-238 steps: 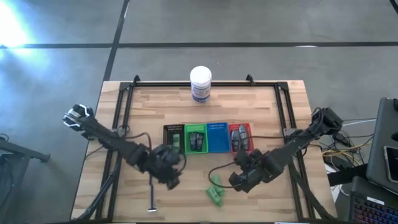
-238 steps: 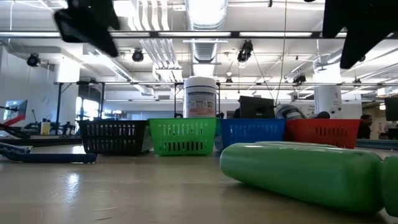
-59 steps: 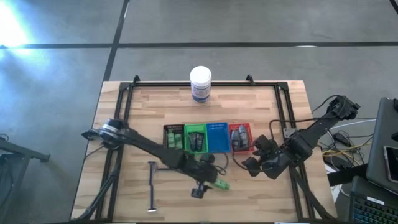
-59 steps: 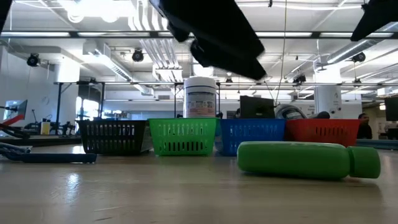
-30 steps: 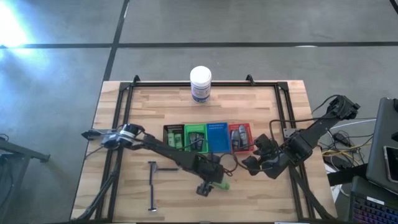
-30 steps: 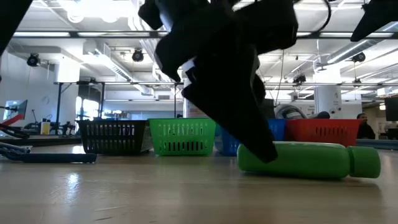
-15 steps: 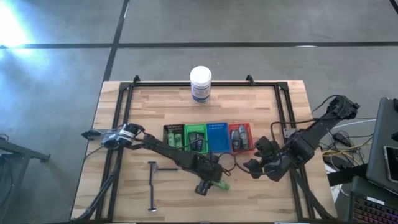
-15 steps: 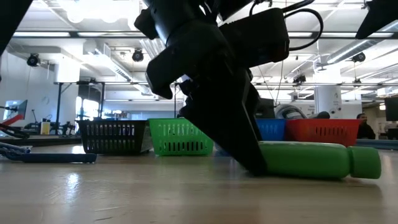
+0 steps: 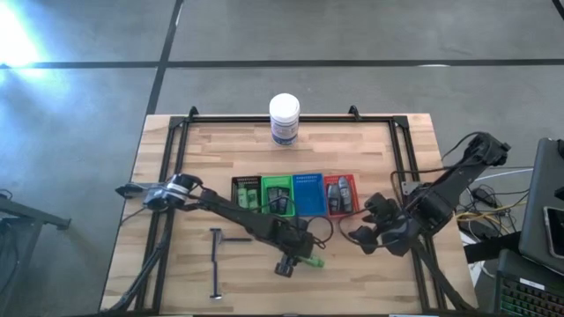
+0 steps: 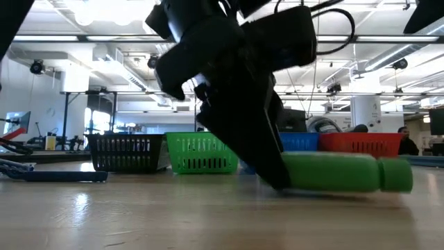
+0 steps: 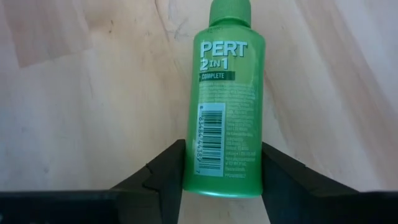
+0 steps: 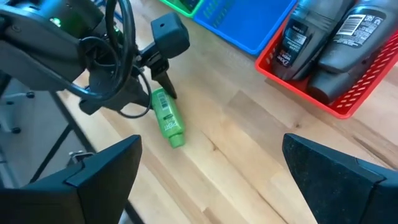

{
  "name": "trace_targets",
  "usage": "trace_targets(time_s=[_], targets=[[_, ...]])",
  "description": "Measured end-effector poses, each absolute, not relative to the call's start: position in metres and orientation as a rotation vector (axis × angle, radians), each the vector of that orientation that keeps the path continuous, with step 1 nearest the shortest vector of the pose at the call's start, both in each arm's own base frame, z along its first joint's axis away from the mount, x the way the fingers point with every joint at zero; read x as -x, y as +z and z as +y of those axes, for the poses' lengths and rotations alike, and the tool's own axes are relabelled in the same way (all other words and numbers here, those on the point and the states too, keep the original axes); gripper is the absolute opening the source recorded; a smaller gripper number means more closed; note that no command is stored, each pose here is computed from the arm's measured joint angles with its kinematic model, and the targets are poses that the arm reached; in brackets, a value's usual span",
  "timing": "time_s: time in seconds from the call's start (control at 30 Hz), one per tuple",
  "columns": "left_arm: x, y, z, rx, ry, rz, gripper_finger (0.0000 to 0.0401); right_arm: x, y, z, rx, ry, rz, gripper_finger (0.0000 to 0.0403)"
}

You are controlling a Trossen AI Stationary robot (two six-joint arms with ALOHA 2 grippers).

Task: Pick & Place Travel size toiletries
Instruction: Put the green shampoo in the black bin

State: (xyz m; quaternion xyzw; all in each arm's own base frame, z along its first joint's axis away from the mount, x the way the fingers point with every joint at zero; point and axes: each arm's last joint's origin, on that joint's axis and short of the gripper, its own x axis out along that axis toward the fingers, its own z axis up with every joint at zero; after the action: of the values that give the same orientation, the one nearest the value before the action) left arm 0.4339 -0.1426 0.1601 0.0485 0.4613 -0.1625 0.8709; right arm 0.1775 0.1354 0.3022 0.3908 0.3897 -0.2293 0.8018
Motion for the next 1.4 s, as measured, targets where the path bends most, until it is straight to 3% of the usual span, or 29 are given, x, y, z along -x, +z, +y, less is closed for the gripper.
trace_targets(time_s=[0.53, 0.8, 1.1, 1.4], targets=[[-0.398, 0.185, -0.163, 0.034, -0.050, 1.012, 0.0170, -0.162, 0.322, 0.123, -0.865, -0.496, 0.632, 0.0386], [-0.343, 0.214, -0.164, 0.446, 0.268, 0.900, 0.0170, -0.164, 0.320, 0.124, -0.895, -0.511, 0.628, 0.0386], [-0.253, 0.231, -0.120, 1.066, 0.720, 0.485, 0.0170, -0.164, 0.320, 0.124, -0.945, -0.535, 0.612, 0.0386], [-0.219, 0.205, -0.080, 1.156, 0.855, 0.460, 0.0170, -0.164, 0.318, 0.123, -0.966, -0.554, 0.604, 0.0386]])
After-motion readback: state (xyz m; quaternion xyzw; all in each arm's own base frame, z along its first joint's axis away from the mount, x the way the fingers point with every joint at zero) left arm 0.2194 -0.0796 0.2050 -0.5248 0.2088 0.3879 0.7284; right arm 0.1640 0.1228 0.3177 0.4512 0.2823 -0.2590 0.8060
